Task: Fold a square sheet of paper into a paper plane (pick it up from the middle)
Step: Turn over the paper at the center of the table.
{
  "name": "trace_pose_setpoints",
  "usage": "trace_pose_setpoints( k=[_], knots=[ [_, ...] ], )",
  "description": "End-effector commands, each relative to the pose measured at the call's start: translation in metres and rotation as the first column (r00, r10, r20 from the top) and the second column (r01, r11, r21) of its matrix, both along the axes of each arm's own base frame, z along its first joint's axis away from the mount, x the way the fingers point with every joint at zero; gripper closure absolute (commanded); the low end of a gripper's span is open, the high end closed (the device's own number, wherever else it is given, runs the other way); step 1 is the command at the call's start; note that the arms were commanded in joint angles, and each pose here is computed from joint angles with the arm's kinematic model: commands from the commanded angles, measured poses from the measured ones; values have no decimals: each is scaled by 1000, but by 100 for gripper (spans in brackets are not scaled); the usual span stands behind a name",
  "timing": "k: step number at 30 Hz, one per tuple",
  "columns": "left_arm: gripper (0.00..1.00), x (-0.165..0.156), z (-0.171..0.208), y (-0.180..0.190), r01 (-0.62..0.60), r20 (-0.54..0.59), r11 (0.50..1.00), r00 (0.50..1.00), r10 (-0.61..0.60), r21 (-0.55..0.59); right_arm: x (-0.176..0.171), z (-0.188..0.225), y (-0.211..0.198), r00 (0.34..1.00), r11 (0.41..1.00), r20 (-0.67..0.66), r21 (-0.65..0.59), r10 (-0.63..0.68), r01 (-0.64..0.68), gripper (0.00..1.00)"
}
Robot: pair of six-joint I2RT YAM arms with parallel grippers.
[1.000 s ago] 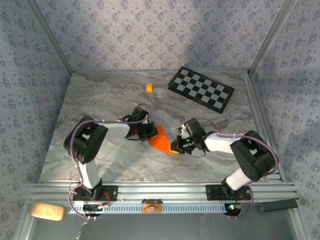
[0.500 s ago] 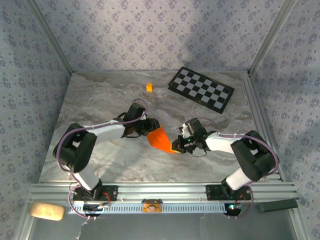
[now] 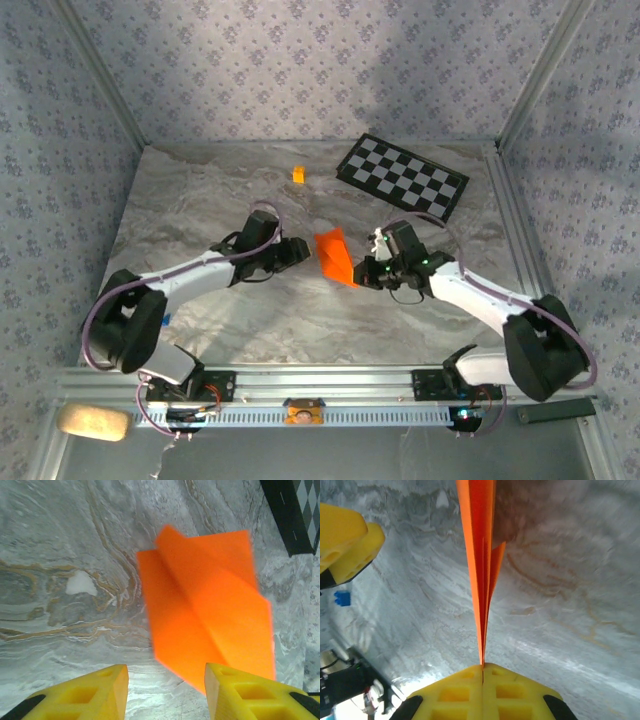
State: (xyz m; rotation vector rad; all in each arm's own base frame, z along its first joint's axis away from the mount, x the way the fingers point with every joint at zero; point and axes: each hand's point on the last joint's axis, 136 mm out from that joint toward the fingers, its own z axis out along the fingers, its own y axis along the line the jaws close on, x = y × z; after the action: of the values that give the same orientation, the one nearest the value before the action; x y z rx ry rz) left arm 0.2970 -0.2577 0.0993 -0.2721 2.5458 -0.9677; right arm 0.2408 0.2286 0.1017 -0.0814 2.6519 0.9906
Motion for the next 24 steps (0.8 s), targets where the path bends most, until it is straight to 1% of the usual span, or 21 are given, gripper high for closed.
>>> trace_pose_setpoints(
  k=[1,3,6,11,12,15,17,20,24],
  knots=[
    [56,2,10,13,-34,71,998,997,31,43,3,7,-30,996,986,89,-166,-5,20,100],
    [56,1,14,18,-49,87,997,995,44,55,6,16,-38,989,978,145,-208,1,30,100],
    [56,2,18,25,-63,102,996,993,56,65,8,23,-52,983,958,182,-281,-6,57,100],
    [55,0,25,40,-76,129,995,989,67,67,12,33,-63,981,930,186,-349,-48,111,100],
    [54,0,27,43,-76,135,995,989,66,69,8,32,-68,984,918,170,-378,-54,116,100],
    [52,-2,34,57,-80,160,994,985,67,79,8,40,-71,979,896,188,-419,-75,149,100],
    [46,-3,40,65,-93,189,994,979,79,64,10,46,-75,974,874,214,-455,-78,170,100],
    [44,-6,47,75,-102,196,994,976,93,32,11,53,-81,973,835,212,-518,-87,188,100],
    [38,-11,55,76,-82,215,997,973,83,-13,11,58,-80,977,785,207,-596,-53,169,100]
  ],
)
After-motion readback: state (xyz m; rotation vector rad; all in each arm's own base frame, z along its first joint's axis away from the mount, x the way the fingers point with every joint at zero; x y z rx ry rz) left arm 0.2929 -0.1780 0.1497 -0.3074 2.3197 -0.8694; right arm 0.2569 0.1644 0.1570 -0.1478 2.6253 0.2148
